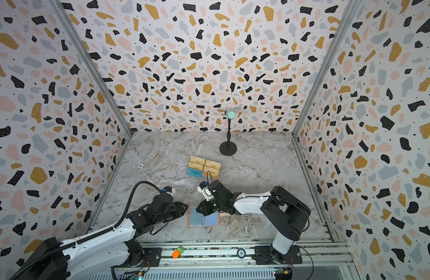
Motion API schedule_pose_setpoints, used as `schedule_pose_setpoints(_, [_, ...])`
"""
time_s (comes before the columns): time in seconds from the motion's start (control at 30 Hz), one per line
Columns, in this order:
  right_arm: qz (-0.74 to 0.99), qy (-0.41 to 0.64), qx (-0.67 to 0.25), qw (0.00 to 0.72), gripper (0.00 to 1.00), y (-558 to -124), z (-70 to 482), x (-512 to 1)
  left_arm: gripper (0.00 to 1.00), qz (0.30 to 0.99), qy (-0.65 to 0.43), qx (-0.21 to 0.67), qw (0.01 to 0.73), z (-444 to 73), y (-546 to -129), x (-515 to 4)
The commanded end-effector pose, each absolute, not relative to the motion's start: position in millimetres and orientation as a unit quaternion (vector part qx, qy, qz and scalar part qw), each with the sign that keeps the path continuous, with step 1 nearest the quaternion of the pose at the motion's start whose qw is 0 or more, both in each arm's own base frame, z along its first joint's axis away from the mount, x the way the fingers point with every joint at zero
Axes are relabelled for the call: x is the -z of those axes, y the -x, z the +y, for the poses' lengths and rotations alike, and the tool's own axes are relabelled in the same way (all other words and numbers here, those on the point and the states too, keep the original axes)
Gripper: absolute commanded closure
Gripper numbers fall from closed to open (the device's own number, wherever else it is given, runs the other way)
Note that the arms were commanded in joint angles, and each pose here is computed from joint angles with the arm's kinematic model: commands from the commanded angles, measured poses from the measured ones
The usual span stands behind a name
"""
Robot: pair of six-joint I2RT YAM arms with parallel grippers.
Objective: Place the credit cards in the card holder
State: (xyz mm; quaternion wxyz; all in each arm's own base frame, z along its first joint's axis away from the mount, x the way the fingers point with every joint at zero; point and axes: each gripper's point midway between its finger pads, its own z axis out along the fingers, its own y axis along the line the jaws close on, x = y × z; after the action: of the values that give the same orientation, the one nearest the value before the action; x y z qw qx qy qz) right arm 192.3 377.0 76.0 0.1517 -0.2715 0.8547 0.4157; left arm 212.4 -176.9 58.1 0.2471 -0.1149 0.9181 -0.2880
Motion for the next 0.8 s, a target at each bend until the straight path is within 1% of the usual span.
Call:
schedule_pose_setpoints(0.0, [0.840,0.301,-0.401,0.206,0.79,-228,386,-119,0.68,0.922,0.083,0.272,0.264,-170,-233,-74])
schedule_pose_setpoints(0.07, [0.834,0.320,-0.386,0.228,0.74,-250,391,-136,0.67,0.929,0.075,0.251,0.262,-163,-241,-75])
schedule_pose_setpoints(0.17, [0.825,0.356,-0.348,0.266,0.60,-285,395,-156,0.66,0.929,0.068,0.248,0.267,-161,-247,-79])
schedule_pose_setpoints(0.2, [0.823,0.368,-0.334,0.276,0.56,-297,396,-160,0.65,0.926,0.067,0.258,0.267,-163,-247,-82])
schedule_pose_setpoints(0.27, [0.818,0.387,-0.319,0.280,0.56,-315,401,-167,0.65,0.920,0.062,0.277,0.269,-168,-248,-87])
schedule_pose_setpoints(0.4, [0.809,0.421,-0.305,0.274,0.55,-338,414,-170,0.65,0.916,0.057,0.285,0.275,-167,-244,-94])
schedule_pose_setpoints(0.5, [0.805,0.442,-0.291,0.268,0.56,-349,424,-167,0.65,0.914,0.059,0.287,0.280,-163,-240,-95])
schedule_pose_setpoints(0.6, [0.805,0.454,-0.272,0.268,0.56,-363,430,-164,0.65,0.915,0.080,0.270,0.290,-150,-239,-92])
schedule_pose_setpoints(0.77, [0.804,0.467,-0.258,0.263,0.57,-372,434,-156,0.65,0.906,0.103,0.279,0.302,-142,-238,-92])
